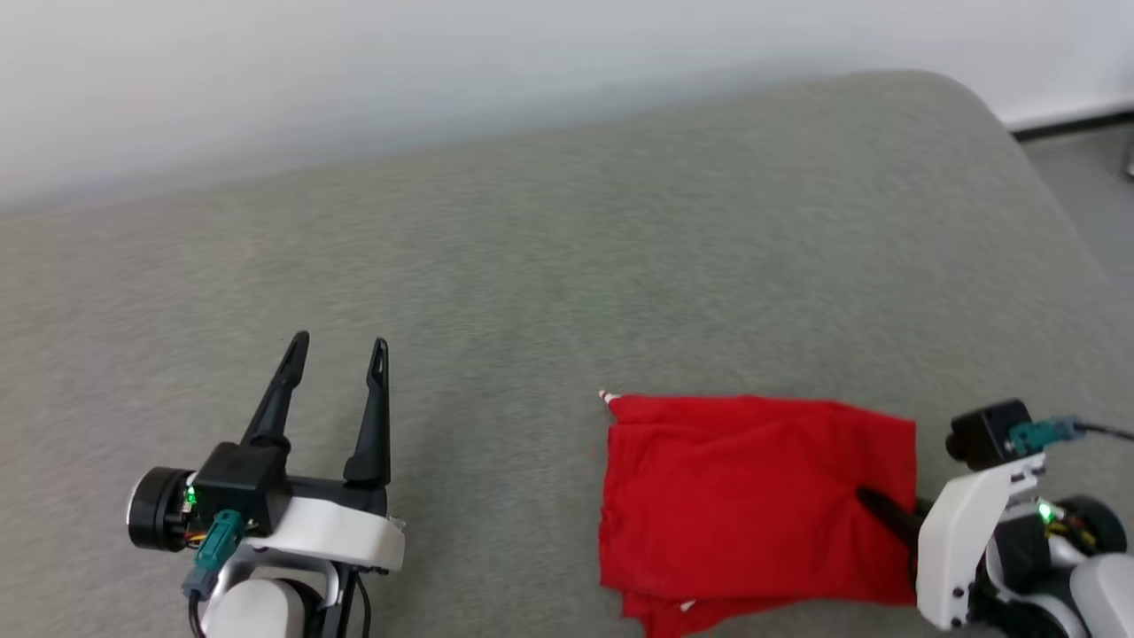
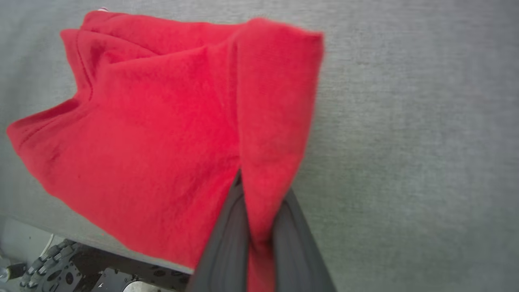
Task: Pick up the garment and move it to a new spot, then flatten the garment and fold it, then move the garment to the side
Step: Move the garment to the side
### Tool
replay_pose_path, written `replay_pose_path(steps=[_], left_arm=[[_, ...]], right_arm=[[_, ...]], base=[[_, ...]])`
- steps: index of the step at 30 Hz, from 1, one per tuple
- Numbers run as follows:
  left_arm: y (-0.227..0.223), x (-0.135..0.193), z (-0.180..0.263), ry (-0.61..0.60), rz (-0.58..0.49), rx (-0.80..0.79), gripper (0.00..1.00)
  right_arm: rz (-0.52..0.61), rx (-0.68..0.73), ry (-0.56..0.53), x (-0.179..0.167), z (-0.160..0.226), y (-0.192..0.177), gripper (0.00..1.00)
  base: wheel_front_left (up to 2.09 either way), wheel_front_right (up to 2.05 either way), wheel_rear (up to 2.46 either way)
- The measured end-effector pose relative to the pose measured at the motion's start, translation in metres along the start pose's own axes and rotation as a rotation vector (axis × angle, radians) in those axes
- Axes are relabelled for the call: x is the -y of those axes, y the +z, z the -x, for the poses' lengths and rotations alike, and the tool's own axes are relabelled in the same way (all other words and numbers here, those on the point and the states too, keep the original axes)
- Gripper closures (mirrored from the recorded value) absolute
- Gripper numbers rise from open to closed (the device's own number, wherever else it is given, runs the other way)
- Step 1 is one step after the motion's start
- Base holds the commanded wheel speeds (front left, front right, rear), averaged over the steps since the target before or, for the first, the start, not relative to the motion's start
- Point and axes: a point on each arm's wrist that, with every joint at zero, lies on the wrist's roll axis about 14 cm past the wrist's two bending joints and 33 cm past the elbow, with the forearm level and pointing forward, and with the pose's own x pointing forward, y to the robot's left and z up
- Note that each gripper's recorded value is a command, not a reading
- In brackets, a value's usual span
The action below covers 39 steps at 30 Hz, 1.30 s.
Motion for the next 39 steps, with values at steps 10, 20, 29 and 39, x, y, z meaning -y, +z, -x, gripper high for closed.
replay_pose_path(steps=[10,20,29,39], left_arm=[[-0.021,0.056,-0.055,-0.181,0.076,0.003,0.0],[-0.051,0.08,-0.092,-0.285,0.124,0.008,0.0],[-0.082,0.064,-0.104,-0.286,0.118,-0.016,0.0],[-0.1,0.049,-0.1,-0.257,0.105,-0.051,0.0]], right_arm=[[0.09,0.06,-0.28,0.089,0.013,0.04,1.0],[0.151,0.08,-0.582,0.195,0.014,0.094,1.0],[0.119,0.054,-0.775,0.266,-0.006,0.102,1.0],[0.059,0.056,-0.799,0.276,-0.045,0.077,0.0]], base=[[0.0,0.0,0.0],[0.0,0.0,0.0],[0.0,0.0,0.0],[0.0,0.0,0.0]])
